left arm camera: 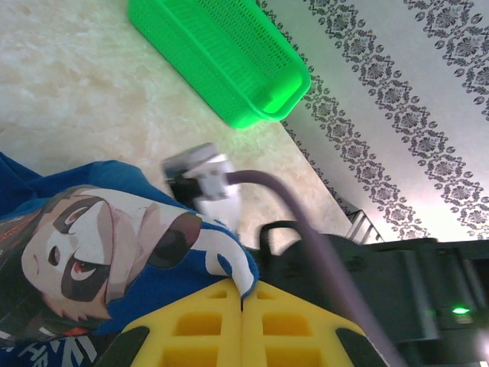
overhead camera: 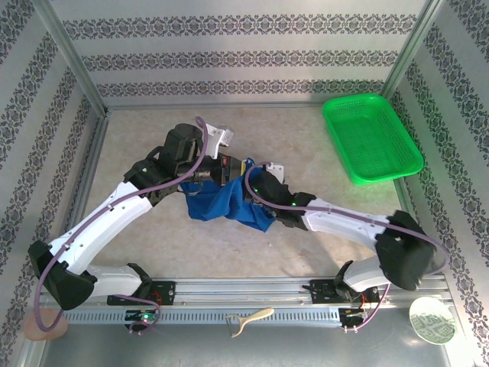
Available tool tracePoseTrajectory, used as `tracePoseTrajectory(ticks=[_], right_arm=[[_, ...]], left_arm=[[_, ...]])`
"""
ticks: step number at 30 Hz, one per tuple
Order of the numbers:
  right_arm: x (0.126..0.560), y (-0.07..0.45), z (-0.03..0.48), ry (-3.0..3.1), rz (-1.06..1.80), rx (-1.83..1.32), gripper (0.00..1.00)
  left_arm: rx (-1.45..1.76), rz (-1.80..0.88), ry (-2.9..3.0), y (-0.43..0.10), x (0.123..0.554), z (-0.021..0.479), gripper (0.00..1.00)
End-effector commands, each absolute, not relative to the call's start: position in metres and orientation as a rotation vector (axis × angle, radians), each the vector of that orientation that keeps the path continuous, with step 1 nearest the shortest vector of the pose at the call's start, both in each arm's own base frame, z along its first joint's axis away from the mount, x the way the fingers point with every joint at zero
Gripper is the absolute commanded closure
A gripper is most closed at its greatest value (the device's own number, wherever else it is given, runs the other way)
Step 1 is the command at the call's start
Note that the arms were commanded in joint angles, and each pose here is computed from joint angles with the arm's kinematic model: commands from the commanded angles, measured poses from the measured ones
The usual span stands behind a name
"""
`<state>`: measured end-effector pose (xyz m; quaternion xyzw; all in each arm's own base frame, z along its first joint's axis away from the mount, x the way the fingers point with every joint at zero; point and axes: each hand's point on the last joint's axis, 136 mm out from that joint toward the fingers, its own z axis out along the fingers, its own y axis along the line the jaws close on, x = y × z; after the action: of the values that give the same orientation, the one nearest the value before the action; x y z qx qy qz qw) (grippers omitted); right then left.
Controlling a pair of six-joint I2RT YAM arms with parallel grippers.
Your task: Fold the inside-out t-shirt
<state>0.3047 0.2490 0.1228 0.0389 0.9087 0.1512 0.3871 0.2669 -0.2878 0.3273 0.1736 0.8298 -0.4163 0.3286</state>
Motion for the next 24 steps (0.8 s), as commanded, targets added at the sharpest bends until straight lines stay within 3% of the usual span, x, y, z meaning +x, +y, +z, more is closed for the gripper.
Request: tracePoseTrajectory(ticks=[1, 2, 3, 6, 7, 12, 18, 19, 20, 24], right_arm=[[0.331, 0.261, 0.128, 2.281, 0.397, 0.086, 0.16], [0.336, 0.262, 0.130, 2.281, 0.405, 0.071, 0.23], [0.341, 0.264, 0.135, 2.276, 0.428, 0.040, 0.36], [0.340, 0.271, 0.153, 2.271, 0.593, -0.117, 0.87], [0.337, 0.272, 0.160, 2.264, 0.661, -0.159, 0.98], [0.297, 0.267, 0.196, 2.209, 1.006, -0.373, 1.00], [0.247, 0.274, 0.239, 2.046, 1.360, -0.532, 1.00], [0.244, 0.276, 0.245, 2.019, 1.404, -0.541, 1.00], [0.241, 0.279, 0.250, 1.991, 1.451, -0.549, 1.00], [0.248, 0.277, 0.258, 1.953, 1.508, -0.488, 1.00]], left_arm=[[0.437, -1.160, 2.058, -0.284, 0.264, 0.367, 1.00], [0.416, -1.155, 2.065, -0.280, 0.267, 0.365, 1.00], [0.384, -1.151, 2.071, -0.274, 0.272, 0.362, 1.00], [0.262, -1.138, 2.095, -0.248, 0.296, 0.348, 1.00], [0.218, -1.129, 2.103, -0.239, 0.306, 0.342, 1.00], [0.065, -0.995, 2.154, -0.194, 0.364, 0.306, 1.00], [0.040, -0.749, 2.274, -0.180, 0.418, 0.247, 1.00], [0.043, -0.740, 2.288, -0.181, 0.424, 0.239, 0.96], [0.044, -0.731, 2.306, -0.182, 0.431, 0.231, 0.85], [0.065, -0.753, 2.317, -0.188, 0.434, 0.228, 0.59]])
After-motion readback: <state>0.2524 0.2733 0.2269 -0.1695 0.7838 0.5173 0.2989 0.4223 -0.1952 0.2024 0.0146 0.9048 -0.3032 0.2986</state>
